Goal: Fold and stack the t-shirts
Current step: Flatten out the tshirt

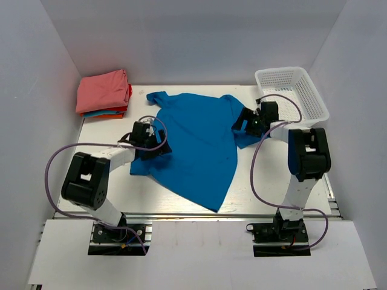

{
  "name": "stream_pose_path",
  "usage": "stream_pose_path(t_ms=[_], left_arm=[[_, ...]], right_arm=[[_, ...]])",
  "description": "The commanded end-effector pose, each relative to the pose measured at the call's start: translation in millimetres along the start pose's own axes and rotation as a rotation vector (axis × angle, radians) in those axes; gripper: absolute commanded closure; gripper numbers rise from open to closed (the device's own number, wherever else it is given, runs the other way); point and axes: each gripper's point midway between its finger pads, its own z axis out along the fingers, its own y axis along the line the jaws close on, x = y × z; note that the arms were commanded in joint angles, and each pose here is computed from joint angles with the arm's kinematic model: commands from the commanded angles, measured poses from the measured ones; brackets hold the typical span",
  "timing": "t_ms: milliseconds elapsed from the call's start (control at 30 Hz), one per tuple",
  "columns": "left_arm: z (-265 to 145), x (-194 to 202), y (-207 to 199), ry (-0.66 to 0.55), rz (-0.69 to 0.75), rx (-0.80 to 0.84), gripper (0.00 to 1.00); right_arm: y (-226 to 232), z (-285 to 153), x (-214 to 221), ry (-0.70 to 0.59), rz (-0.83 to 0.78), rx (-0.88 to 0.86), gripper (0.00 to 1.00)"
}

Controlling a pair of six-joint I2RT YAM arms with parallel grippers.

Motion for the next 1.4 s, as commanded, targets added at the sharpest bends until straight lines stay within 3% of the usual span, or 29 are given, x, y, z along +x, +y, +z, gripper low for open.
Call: stream_pose_path(t_ms=[0,133,233,300,400,467,533,700,867,900,1033,1067,1133,1200,1367], left_arm=[[4.2,20.4,70.1,0.082,-0.055,-0.328,0.01],[13.1,-7.5,94.3,0.058,-0.039,-0.419,0.01],[33.2,-33.7,103.2,0.048,-0.019,-0.427,0.01],[45.6,-65.5,97.9,0.015,0.004,-0.416,0.01],[64.6,-91.8,96.6,0.02,0.033,-0.437,0.01],[75.7,-121.5,83.9,-0.031,0.066,-0.392,0.01],[96.9,-124.4,79.4,0.003,0.097,-0.347,0.01],[122.4,-154.2,76.6,-0.006,0.108,-0.359,0.01],[114.6,-168.1,65.0,-0.015,0.129,-0.331,0.01],[98.8,-181.6,55.2,-0.064,0.133,-0.314,0.01],[68.5,-162.2,54.4,-0.07,0.145,-0.302,0.01],[44.0,-176.6,43.7,-0.133,0.137,-0.293,0.01],[24.9,-169.4,47.3,-0.151,0.109,-0.321,0.01],[-6.5,-174.7,40.3,-0.205,0.085,-0.325,0.01],[-38.9,-146.1,44.4,-0.234,0.02,-0.327,0.01]], right_arm=[[-19.1,-19.0,66.2,0.132,0.118,0.084,0.1],[-13.0,-54.7,89.3,0.105,0.124,0.105,0.1],[-24.5,-83.1,146.7,0.183,0.16,0.171,0.1],[-33.7,-102.3,194.0,0.26,0.185,0.206,0.1],[-20.4,-127.4,214.0,0.28,0.182,0.173,0.1],[-24.6,-148.0,249.5,0.369,0.2,0.199,0.1],[-19.4,-161.9,260.0,0.386,0.158,0.171,0.1],[-14.5,-180.1,245.6,0.347,0.147,0.211,0.1],[3.0,-182.4,234.5,0.352,0.052,0.125,0.1],[6.6,-182.0,227.0,0.329,0.022,0.109,0.1],[43.3,-181.4,149.4,0.108,-0.133,0.022,0.1],[45.7,-176.9,142.7,0.106,-0.15,0.022,0.1],[71.1,-176.9,97.5,-0.013,-0.207,-0.027,0.1],[84.3,-164.9,76.4,-0.035,-0.237,-0.048,0.1],[107.0,-120.5,18.9,-0.09,-0.343,-0.054,0.1]])
